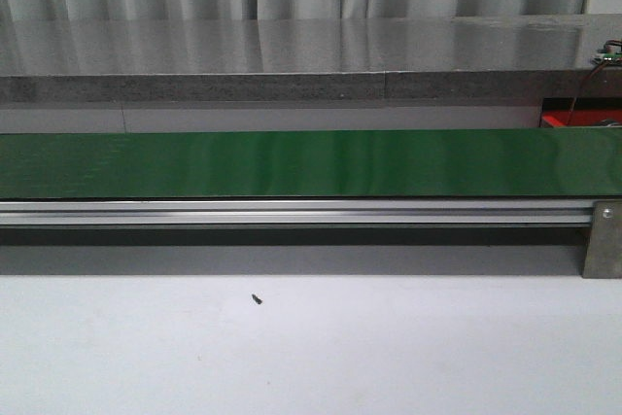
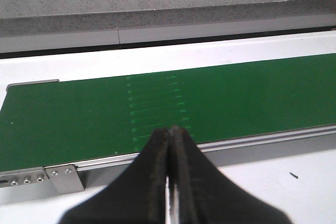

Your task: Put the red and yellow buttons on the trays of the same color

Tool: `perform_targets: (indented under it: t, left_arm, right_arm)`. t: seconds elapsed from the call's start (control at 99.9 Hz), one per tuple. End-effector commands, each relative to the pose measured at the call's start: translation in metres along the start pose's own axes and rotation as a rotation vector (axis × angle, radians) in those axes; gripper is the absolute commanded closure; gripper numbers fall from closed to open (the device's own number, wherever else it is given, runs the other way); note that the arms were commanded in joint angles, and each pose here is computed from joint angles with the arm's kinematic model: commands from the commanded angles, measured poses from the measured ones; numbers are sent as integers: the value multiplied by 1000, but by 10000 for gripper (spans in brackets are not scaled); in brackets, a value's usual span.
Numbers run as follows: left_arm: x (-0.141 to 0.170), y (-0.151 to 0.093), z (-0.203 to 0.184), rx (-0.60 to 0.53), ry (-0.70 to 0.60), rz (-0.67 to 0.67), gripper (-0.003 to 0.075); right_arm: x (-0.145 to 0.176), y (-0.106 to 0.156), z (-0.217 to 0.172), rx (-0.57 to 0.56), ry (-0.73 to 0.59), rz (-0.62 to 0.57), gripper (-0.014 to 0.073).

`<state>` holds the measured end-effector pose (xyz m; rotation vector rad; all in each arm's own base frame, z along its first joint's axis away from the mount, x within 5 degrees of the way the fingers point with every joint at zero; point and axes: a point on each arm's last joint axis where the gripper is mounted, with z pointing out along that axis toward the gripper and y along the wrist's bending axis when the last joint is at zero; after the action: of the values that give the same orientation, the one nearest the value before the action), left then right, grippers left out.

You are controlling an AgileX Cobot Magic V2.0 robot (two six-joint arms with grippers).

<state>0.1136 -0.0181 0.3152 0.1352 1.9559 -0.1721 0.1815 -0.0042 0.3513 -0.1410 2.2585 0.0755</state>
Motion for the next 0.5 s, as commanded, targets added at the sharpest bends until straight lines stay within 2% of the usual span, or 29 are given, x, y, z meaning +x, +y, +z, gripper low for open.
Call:
perform_targets:
  t: [0.0, 0.18, 0.29, 0.38, 0.491]
  left_arm:
    - [-14, 0, -4, -4, -89, -4, 740]
    - [-14, 0, -4, -4, -89, -4, 738]
    - [-14, 0, -4, -4, -89, -4, 713]
    - [-14, 0, -4, -4, -89, -4, 598]
    - [-14, 0, -4, -4, -89, -4, 357]
  right_arm:
    - [-6, 3, -14, 9, -84, -21, 258]
    - [0, 5, -20, 13, -96, -24, 536]
    - [1, 5, -20, 10, -87, -24, 646]
    - [2, 5, -19, 5, -74, -24, 661]
    - [4, 6, -19, 0, -60, -25, 663]
